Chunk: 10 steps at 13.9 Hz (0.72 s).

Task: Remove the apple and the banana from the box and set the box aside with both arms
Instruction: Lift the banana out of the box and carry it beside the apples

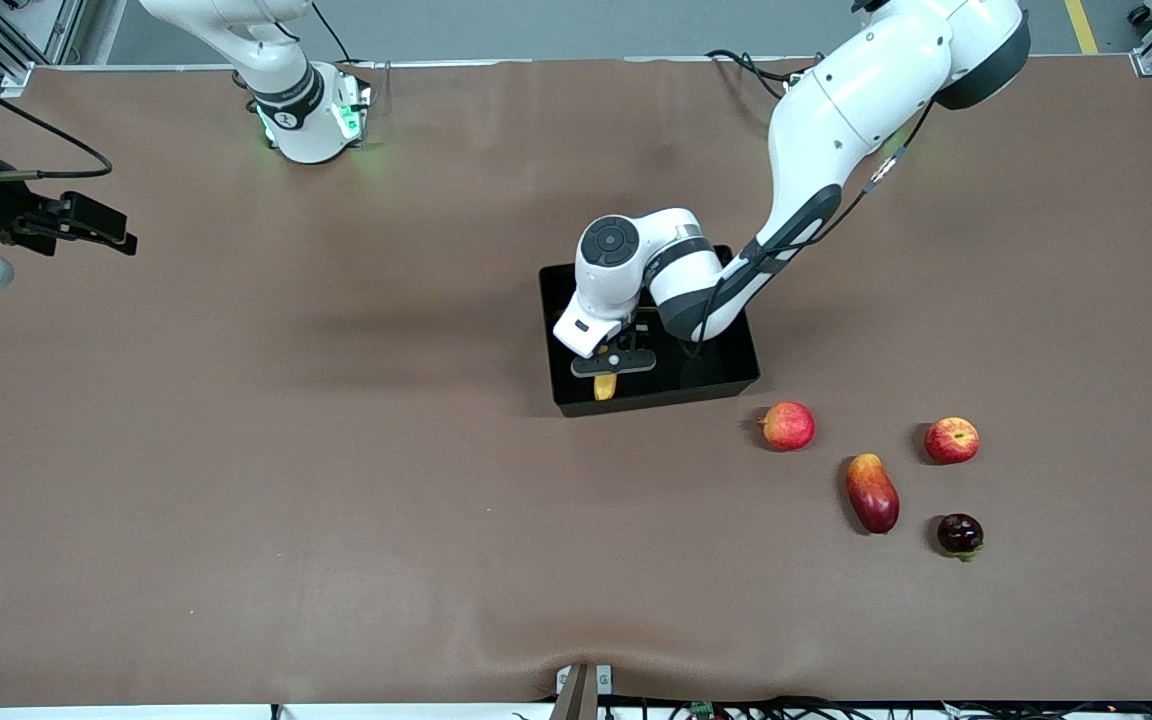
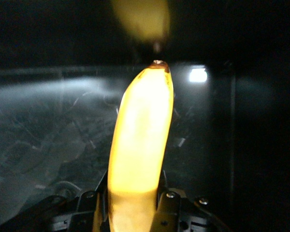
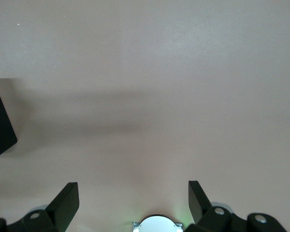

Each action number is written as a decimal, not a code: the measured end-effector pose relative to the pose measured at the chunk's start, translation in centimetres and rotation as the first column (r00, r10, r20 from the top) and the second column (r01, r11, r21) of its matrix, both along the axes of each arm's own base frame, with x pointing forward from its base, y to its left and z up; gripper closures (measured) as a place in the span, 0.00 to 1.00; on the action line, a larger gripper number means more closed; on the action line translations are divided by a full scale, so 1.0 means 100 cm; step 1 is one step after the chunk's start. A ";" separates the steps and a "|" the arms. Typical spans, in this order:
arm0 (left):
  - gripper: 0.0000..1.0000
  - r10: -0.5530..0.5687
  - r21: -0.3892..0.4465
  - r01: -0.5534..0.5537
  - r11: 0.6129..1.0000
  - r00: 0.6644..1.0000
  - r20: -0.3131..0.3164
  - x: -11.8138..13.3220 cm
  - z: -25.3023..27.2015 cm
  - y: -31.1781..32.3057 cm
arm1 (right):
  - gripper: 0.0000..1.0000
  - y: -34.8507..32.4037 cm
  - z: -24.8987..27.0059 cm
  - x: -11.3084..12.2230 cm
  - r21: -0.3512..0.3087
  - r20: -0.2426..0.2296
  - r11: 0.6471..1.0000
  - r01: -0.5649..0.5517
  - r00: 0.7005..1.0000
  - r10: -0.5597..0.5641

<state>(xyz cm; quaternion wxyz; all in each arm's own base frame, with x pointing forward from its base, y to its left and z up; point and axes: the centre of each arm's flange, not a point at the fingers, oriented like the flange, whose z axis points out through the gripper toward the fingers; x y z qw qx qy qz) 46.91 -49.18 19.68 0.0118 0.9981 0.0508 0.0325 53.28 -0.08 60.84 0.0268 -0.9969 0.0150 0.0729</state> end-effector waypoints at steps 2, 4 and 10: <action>0.61 0.012 0.005 -0.012 1.000 0.999 0.052 0.014 0.039 0.000 | 0.00 0.000 0.000 0.000 0.000 0.000 1.000 0.000 1.000 0.000; 0.62 0.024 0.029 -0.027 0.999 0.994 0.106 0.023 0.090 0.003 | 0.00 0.000 0.000 0.000 0.000 0.000 1.000 0.000 1.000 0.000; 0.62 -0.032 0.062 0.028 0.998 0.998 0.059 0.065 0.217 0.084 | 0.00 0.001 0.000 0.000 0.000 -0.001 1.000 -0.002 1.000 0.002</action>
